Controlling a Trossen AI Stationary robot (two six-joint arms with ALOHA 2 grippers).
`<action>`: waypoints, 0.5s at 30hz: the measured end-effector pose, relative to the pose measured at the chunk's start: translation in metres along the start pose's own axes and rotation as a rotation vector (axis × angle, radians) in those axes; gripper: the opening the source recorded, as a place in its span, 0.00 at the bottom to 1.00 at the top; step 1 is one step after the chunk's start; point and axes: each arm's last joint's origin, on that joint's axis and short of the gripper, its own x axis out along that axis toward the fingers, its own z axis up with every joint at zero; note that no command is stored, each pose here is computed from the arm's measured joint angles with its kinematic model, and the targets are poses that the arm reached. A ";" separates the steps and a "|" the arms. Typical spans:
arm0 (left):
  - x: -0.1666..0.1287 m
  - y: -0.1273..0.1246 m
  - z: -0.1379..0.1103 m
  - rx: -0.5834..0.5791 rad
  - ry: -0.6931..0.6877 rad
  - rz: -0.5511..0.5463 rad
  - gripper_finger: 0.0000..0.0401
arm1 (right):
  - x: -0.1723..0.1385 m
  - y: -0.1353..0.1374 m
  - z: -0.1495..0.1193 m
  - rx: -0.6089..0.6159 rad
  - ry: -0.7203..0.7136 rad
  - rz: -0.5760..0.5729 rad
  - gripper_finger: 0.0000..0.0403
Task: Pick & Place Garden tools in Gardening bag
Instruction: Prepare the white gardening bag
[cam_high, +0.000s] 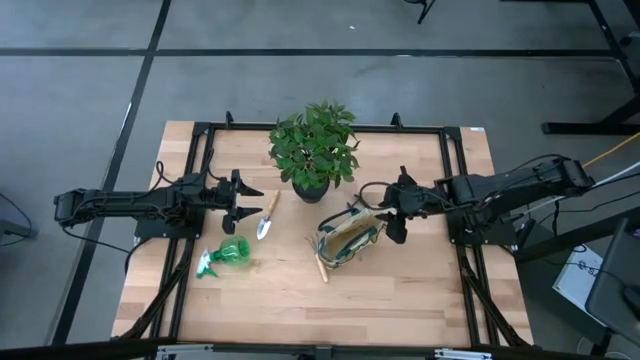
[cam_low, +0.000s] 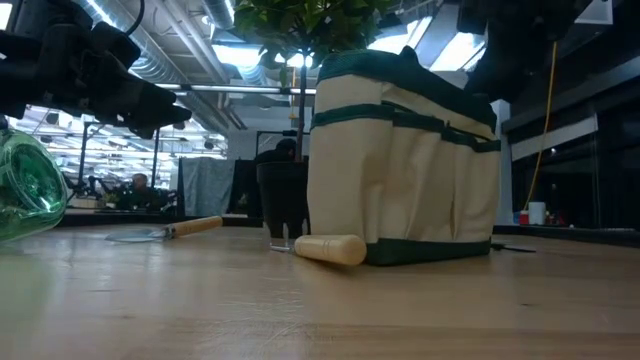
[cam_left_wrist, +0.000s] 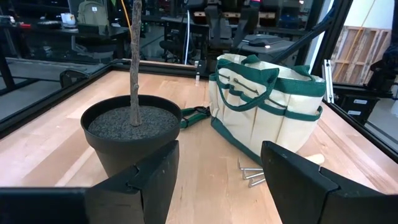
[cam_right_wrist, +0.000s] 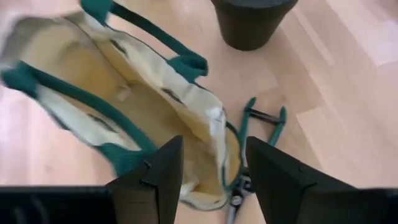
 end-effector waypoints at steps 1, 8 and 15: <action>0.000 0.000 0.000 0.000 0.000 0.000 0.56 | 0.003 0.000 -0.001 -0.015 0.011 -0.010 0.44; 0.000 0.000 0.000 0.000 0.000 0.000 0.56 | 0.017 -0.002 -0.001 -0.034 0.040 -0.087 0.44; 0.000 0.000 0.000 0.000 0.000 0.000 0.56 | 0.018 -0.004 -0.002 -0.024 0.078 -0.071 0.41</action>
